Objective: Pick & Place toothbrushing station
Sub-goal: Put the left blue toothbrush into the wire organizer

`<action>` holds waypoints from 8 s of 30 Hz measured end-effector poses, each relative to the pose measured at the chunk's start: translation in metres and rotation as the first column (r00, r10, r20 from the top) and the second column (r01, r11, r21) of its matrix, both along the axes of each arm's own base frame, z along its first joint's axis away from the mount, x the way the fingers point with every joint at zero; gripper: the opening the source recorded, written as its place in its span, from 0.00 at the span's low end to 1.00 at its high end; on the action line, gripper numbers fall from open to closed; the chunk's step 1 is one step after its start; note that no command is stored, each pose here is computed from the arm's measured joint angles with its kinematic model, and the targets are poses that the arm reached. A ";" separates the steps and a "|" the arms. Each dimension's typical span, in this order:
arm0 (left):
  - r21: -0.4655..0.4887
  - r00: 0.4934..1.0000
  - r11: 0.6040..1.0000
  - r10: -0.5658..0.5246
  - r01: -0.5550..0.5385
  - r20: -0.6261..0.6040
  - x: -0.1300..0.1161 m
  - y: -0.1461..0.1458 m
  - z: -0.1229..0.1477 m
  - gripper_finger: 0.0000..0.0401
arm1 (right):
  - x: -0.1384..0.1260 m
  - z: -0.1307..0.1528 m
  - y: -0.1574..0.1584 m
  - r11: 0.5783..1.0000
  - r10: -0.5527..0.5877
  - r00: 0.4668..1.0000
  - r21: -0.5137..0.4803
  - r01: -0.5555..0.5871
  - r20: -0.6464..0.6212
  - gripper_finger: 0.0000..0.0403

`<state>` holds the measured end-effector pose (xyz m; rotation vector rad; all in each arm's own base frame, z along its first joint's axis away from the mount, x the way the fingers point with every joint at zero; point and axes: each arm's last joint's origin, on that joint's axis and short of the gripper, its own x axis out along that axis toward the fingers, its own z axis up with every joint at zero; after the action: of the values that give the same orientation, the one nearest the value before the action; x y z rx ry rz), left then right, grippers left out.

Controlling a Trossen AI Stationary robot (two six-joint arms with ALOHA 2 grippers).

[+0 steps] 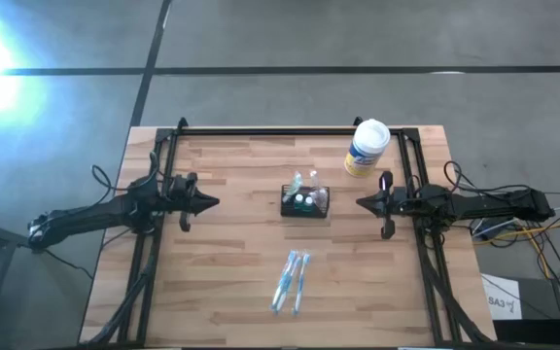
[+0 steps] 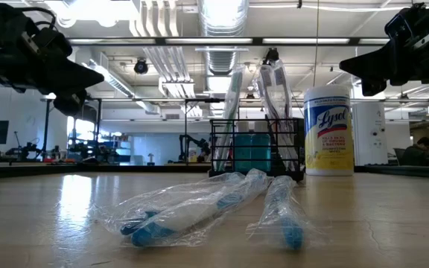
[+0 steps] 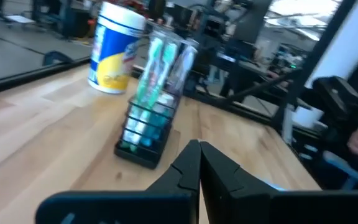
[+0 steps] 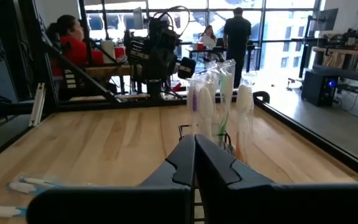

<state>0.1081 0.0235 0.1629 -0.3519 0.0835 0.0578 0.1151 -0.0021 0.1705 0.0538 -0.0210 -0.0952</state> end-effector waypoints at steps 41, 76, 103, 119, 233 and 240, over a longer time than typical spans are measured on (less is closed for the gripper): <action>-0.205 0.698 0.978 -0.161 0.020 -0.698 0.264 -0.124 0.010 0.41 | 0.000 0.005 0.000 1.000 -0.001 0.998 0.021 -0.001 0.057 0.02; 0.002 0.549 0.987 -0.088 0.161 -0.831 0.289 -0.140 0.000 0.02 | 0.000 0.005 0.000 1.000 -0.001 0.998 0.016 0.000 0.056 0.02; 0.193 0.983 0.976 -0.127 0.100 0.130 0.043 -0.068 0.063 0.00 | 0.001 0.004 0.000 1.000 -0.001 0.999 0.023 0.000 0.045 0.02; 0.358 0.967 0.928 -0.175 0.100 0.183 0.024 -0.058 0.048 0.00 | 0.001 0.004 0.000 1.000 -0.002 0.999 0.016 0.001 0.043 0.02; 0.248 0.956 0.962 -0.038 0.114 -0.292 0.172 -0.046 0.096 0.28 | 0.002 -0.001 0.000 1.000 -0.002 1.000 0.000 0.002 -0.008 0.02; 0.093 0.947 0.994 -0.028 0.061 -0.320 0.189 -0.093 0.100 0.02 | 0.002 0.001 0.000 0.999 -0.001 1.000 0.040 0.001 0.011 0.02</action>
<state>0.2968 -0.0692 0.2631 -0.2354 0.4072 0.0732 0.1173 -0.0021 0.1713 0.0943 -0.0299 -0.0966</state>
